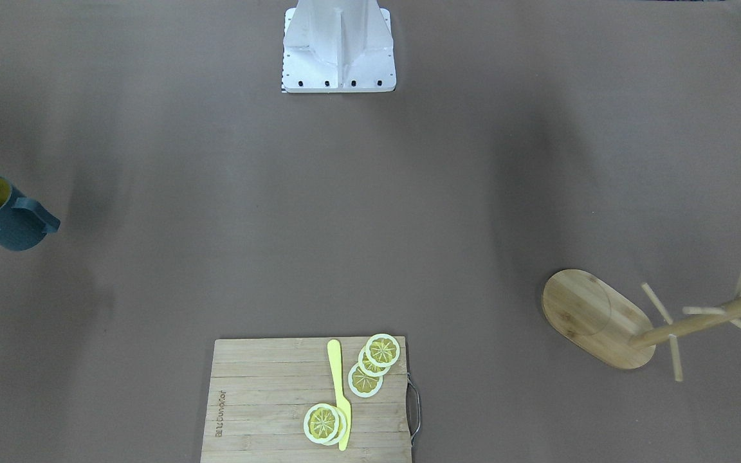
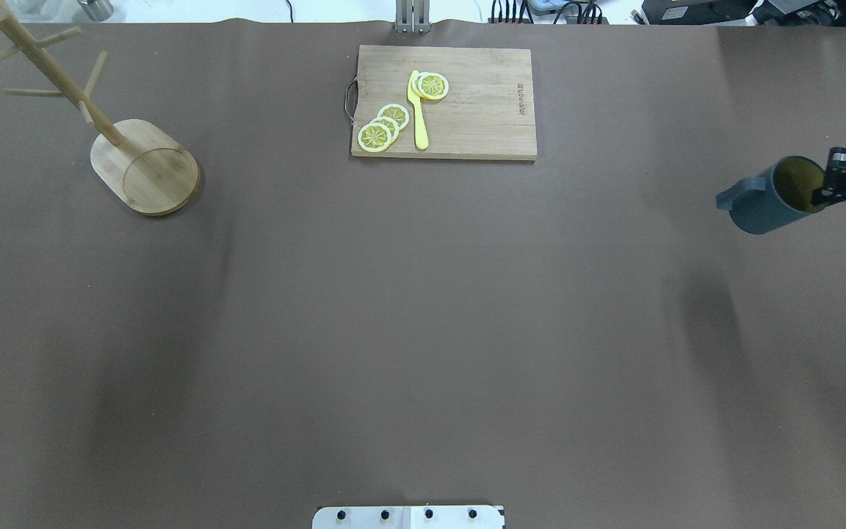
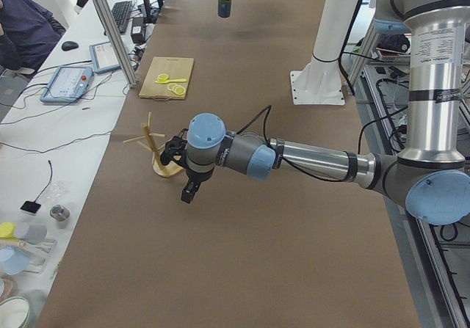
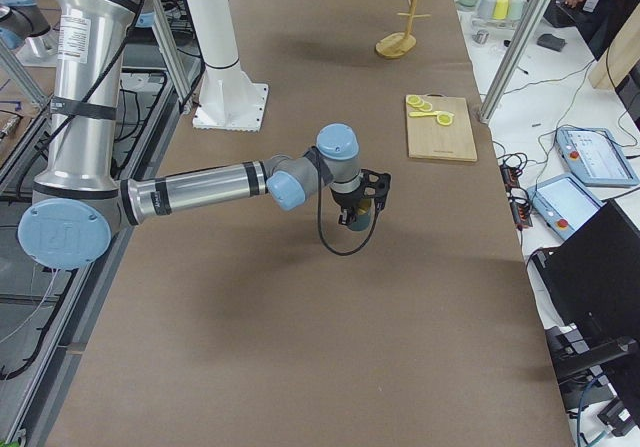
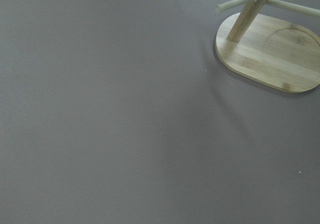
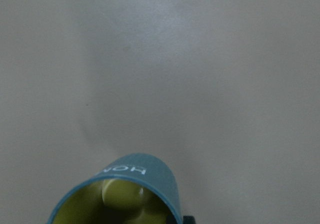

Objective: Hang cup on storage rack
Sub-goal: 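Carry the teal mug with the right gripper toward the table center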

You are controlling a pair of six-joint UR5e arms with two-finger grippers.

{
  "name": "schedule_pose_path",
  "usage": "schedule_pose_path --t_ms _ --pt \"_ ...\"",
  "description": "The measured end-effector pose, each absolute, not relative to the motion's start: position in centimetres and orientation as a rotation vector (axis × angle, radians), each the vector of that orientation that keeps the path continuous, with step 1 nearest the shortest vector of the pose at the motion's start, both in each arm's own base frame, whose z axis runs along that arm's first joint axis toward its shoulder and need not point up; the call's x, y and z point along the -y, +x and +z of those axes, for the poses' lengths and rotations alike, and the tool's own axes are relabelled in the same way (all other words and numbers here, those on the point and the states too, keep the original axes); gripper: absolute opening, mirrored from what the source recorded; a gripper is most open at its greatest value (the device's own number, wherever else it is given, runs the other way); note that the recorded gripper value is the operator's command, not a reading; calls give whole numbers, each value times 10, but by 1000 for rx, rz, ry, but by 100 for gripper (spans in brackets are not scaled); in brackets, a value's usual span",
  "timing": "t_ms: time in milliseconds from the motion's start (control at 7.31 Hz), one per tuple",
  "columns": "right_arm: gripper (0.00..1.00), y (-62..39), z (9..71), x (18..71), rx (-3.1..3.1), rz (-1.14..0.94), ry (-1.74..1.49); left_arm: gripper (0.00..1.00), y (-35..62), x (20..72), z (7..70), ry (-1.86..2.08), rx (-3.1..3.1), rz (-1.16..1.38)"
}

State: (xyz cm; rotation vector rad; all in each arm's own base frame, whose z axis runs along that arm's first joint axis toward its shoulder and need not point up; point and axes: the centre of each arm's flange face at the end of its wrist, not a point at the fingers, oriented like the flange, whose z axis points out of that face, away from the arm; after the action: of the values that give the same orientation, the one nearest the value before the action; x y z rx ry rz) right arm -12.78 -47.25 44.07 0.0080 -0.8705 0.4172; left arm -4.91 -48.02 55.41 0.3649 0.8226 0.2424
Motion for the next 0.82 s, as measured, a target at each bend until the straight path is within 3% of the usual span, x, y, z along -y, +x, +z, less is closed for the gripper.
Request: schedule_pose_path --t_ms 821 --pt "0 -321 256 469 760 647 -148 99 -49 481 553 367 -822 243"
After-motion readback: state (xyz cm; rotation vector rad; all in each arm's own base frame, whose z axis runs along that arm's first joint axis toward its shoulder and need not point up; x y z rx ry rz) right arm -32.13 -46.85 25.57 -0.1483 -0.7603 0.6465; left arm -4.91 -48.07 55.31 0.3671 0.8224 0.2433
